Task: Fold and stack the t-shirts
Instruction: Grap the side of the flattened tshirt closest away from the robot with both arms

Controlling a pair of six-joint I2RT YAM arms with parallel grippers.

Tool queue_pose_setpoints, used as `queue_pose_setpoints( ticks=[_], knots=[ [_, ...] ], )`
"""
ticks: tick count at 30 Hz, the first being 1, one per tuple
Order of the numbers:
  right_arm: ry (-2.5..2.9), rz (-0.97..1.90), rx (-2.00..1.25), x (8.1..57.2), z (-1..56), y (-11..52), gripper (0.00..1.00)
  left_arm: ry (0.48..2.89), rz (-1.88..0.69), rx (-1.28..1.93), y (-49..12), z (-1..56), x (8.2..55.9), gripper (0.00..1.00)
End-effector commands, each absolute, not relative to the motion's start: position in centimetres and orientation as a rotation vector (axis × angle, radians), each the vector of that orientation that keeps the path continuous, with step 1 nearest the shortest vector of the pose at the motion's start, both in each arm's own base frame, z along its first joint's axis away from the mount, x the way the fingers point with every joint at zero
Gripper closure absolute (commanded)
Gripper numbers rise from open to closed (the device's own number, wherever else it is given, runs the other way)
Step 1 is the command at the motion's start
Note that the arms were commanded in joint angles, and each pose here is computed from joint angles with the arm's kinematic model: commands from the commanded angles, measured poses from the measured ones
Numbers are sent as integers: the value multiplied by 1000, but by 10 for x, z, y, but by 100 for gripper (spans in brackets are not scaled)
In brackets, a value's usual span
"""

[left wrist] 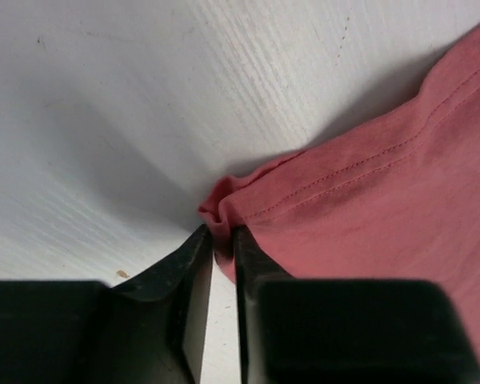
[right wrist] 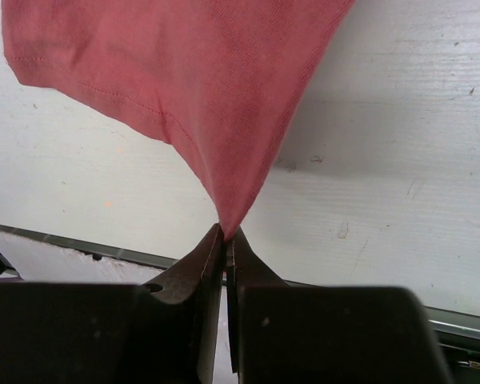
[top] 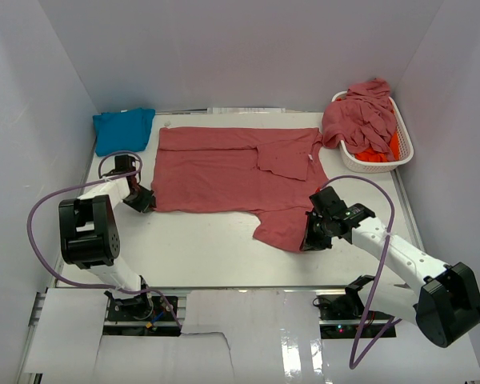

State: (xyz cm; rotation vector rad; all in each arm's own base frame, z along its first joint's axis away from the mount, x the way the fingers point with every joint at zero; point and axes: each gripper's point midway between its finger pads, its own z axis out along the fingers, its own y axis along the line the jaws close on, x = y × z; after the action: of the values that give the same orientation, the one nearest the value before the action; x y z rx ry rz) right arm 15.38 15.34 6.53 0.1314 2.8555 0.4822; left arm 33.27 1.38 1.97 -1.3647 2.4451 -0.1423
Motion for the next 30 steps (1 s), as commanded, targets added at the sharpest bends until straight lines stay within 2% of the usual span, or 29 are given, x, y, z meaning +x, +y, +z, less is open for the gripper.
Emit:
queue_pose_setpoints(
  ticks=[1, 2, 5, 6, 16, 30],
  knots=[
    [2846, 502, 132, 157, 74, 158, 92, 2475, -92, -1369, 18, 4, 326, 75],
    [2842, 500, 130, 159, 76, 158, 92, 2477, -95, -1367, 18, 4, 327, 82],
    [2830, 506, 124, 163, 83, 161, 92, 2480, -109, -1359, 16, 6, 326, 92],
    [2826, 507, 124, 165, 86, 162, 92, 2487, -108, -1357, 16, 5, 325, 100],
    [2765, 611, 117, 190, 137, 169, 92, 2484, -102, -1251, 21, 21, 339, 100],
    [2743, 598, 112, 245, 142, 154, 92, 2444, -151, -1238, 21, 46, 365, 100]
  ],
)
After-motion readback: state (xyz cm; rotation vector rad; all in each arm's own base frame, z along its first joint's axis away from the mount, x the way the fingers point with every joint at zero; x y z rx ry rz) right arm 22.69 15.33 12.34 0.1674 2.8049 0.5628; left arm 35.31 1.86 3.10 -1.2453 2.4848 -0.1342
